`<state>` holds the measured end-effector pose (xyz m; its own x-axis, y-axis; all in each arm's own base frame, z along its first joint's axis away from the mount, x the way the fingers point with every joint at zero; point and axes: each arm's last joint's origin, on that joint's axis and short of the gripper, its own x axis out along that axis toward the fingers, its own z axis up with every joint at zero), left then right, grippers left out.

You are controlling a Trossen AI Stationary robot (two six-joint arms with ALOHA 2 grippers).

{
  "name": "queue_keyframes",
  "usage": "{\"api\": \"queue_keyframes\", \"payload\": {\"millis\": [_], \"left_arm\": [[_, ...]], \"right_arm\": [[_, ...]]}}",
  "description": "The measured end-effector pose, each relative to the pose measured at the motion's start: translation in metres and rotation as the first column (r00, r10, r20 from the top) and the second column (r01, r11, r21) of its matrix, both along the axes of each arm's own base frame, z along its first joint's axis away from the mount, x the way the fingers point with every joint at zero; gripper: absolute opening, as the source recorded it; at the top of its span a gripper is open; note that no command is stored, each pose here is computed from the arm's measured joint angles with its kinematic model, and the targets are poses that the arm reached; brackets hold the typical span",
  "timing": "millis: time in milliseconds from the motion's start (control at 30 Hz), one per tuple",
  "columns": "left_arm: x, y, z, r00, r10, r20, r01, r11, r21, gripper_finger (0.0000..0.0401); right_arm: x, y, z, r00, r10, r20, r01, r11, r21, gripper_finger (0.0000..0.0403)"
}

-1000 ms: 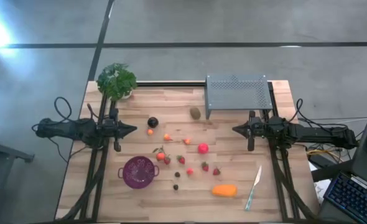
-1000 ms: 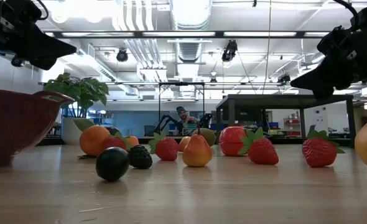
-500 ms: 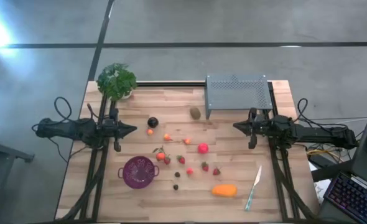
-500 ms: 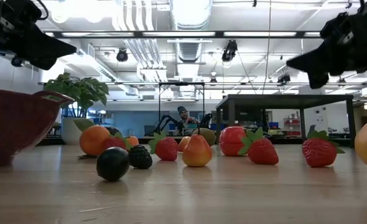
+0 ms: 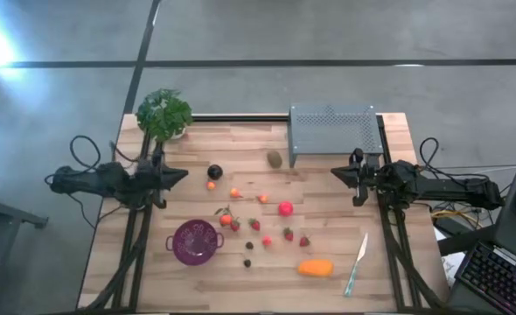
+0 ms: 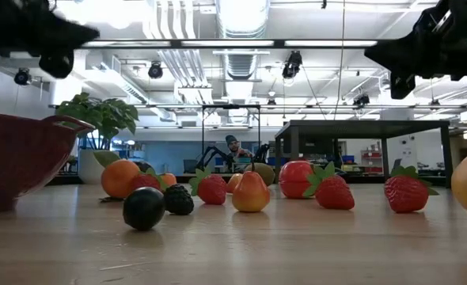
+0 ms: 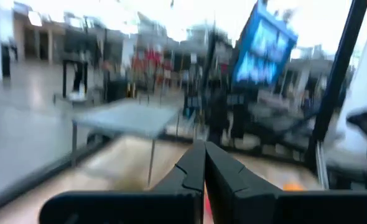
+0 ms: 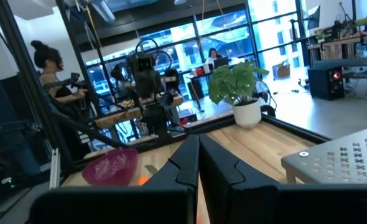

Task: Pick & Place Fruit
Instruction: Put the violet strainer bowl on the shelf

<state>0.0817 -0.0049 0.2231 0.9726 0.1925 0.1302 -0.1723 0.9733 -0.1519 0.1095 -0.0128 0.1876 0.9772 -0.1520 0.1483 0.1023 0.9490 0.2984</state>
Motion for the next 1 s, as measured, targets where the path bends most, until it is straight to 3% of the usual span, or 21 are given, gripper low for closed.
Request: {"api": "queue_keyframes", "payload": {"millis": [200, 467, 700, 833, 1000], "left_arm": [[-0.002, 0.000, 0.015, 0.999, -0.029, 0.029, 0.028, 0.999, 0.026, 0.0007], [0.014, -0.005, 0.013, 0.965, -0.085, -0.248, 0.078, 0.996, -0.039, 0.0019], [0.022, -0.007, 0.031, 0.866, -0.094, -0.491, 0.026, 0.989, -0.145, 0.0108], [0.023, -0.012, 0.042, 0.766, -0.235, -0.599, 0.091, 0.961, -0.260, 0.0144], [0.033, -0.019, 0.052, 0.691, -0.398, -0.603, 0.120, 0.887, -0.447, 0.0143]], "right_arm": [[0.002, 0.000, -0.001, 1.000, 0.010, -0.001, -0.010, 0.999, 0.049, 0.0009], [0.009, -0.001, 0.006, 1.000, 0.009, -0.021, -0.008, 0.999, 0.047, 0.0009], [0.021, -0.002, 0.017, 0.997, 0.010, -0.073, -0.006, 0.999, 0.046, 0.0009], [0.028, -0.003, 0.016, 0.992, 0.018, -0.122, -0.011, 0.998, 0.057, 0.0009], [0.034, -0.003, 0.009, 0.984, 0.022, -0.177, -0.007, 0.996, 0.085, 0.0009]]}}
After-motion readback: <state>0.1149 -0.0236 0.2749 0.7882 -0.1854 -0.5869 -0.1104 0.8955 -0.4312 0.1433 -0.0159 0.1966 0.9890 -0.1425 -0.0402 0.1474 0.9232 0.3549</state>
